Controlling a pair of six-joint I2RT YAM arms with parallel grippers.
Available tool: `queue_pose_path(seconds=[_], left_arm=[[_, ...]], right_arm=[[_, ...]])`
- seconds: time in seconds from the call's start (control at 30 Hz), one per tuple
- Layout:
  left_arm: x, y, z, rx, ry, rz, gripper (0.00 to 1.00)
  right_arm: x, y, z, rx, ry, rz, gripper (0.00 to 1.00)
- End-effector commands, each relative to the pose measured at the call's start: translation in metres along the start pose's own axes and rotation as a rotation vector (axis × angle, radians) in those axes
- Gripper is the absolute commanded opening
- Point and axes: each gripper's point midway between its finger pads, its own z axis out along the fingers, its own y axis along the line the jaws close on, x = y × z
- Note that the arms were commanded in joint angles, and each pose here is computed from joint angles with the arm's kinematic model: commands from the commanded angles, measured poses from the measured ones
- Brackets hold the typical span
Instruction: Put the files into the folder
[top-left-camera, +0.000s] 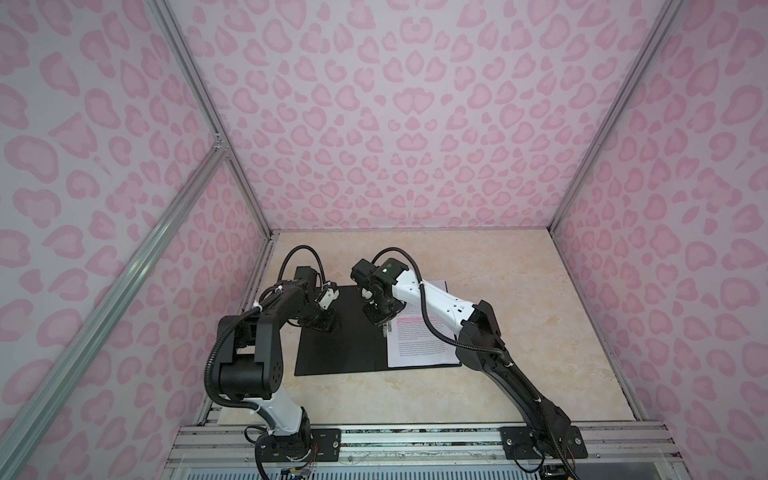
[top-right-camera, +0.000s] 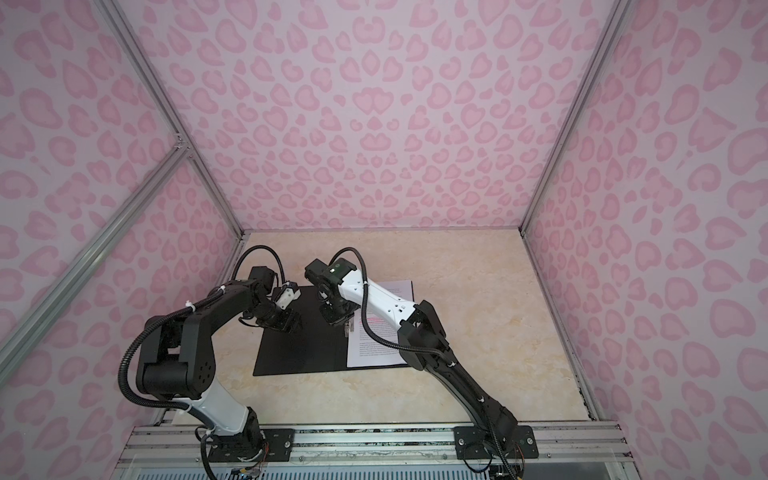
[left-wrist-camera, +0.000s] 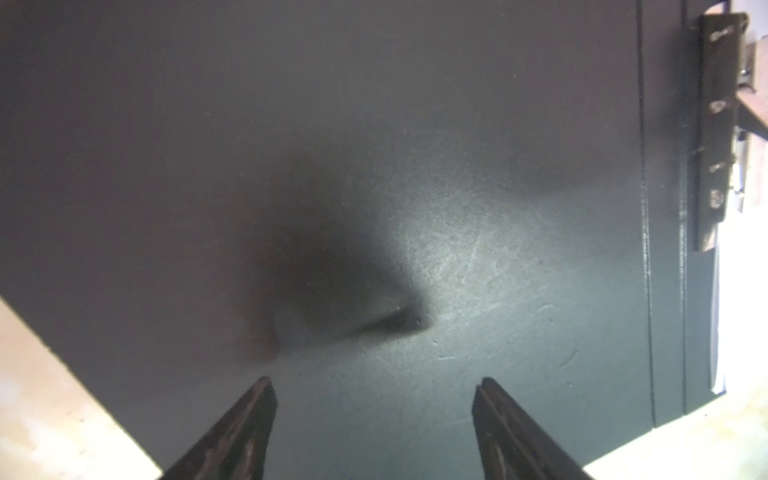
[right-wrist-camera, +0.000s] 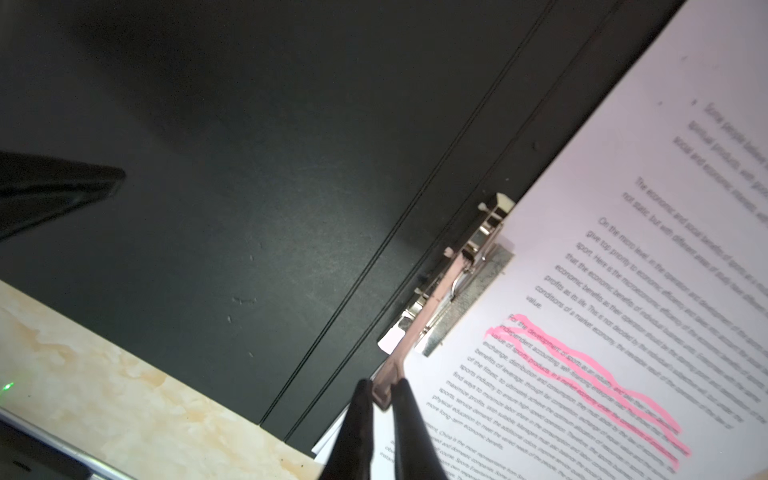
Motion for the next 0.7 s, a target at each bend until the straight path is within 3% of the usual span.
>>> queue_pose_path(seconds=[0.0,0.67], left_arm=[[-0.0024,-0.0009,-0.0001,0.011,-0.003,0.011,0.79],[-0.0002,-0.0018,0.0036,0.021,0.009,0.011,0.78]], right_arm=[[0.0067,-0.0064,0.0084,0.03,0.037,-0.007,0.12],[0.0141,-0.0136,0.0176,0.056,0.08,-0.014,0.11]])
